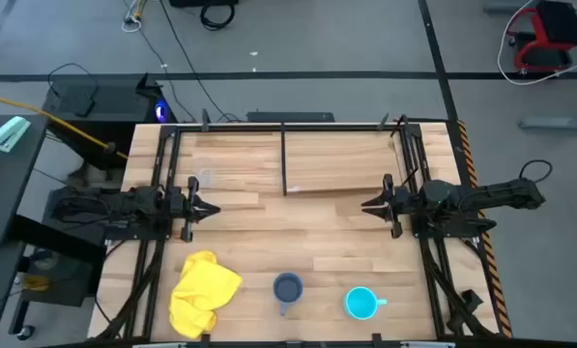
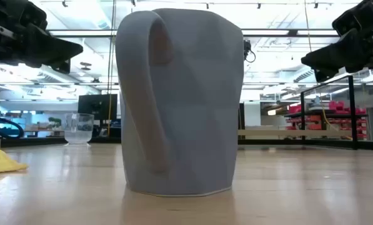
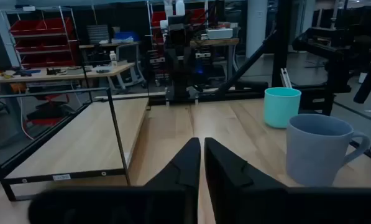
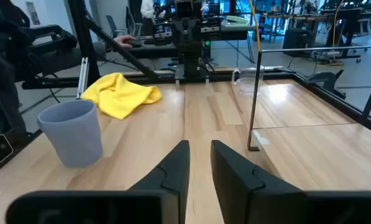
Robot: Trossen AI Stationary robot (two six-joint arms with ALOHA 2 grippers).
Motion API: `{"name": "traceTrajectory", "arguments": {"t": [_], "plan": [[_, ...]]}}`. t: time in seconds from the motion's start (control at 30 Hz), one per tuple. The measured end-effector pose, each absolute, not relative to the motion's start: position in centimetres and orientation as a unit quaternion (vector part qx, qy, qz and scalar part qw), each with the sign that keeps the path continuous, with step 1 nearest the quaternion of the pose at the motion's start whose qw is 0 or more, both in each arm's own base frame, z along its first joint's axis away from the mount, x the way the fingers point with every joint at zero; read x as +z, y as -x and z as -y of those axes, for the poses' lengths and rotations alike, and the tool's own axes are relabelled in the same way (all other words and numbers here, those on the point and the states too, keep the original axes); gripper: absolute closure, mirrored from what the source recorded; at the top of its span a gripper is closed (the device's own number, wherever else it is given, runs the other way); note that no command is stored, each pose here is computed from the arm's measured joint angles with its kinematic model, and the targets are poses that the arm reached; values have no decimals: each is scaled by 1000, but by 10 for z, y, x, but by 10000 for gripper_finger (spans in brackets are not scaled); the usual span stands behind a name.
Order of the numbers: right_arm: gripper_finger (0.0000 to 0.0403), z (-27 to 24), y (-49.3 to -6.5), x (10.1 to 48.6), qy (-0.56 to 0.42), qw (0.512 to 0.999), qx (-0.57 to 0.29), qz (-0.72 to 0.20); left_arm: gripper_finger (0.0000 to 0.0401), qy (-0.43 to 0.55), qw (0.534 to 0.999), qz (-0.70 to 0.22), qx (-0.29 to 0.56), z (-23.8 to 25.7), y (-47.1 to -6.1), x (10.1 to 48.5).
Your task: Stack small to large cups/mugs on shelf
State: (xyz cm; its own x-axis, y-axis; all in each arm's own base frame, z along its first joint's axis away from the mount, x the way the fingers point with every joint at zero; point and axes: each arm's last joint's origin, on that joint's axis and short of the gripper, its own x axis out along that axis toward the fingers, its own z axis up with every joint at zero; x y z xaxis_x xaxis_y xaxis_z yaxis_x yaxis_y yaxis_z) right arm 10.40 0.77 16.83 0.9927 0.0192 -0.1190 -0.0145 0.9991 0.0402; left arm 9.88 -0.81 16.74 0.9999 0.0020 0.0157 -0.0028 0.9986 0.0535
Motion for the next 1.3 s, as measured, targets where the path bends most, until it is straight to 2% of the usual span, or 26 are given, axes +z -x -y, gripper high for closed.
{"name": "traceTrajectory", "arguments": {"t": [0.23,0.6,0.97,1.3], "plan": [[329,-8,-104,168,-20,998,8,-60,378,-27,1000,8,1,8,-99,167],[329,-8,-104,168,-20,998,8,-60,365,-27,1000,8,1,8,-99,168],[329,-8,-104,168,-20,998,8,-60,376,-27,1000,8,1,8,-99,168],[329,-8,-104,168,-20,998,8,-60,365,-27,1000,8,1,8,-99,167]]}}
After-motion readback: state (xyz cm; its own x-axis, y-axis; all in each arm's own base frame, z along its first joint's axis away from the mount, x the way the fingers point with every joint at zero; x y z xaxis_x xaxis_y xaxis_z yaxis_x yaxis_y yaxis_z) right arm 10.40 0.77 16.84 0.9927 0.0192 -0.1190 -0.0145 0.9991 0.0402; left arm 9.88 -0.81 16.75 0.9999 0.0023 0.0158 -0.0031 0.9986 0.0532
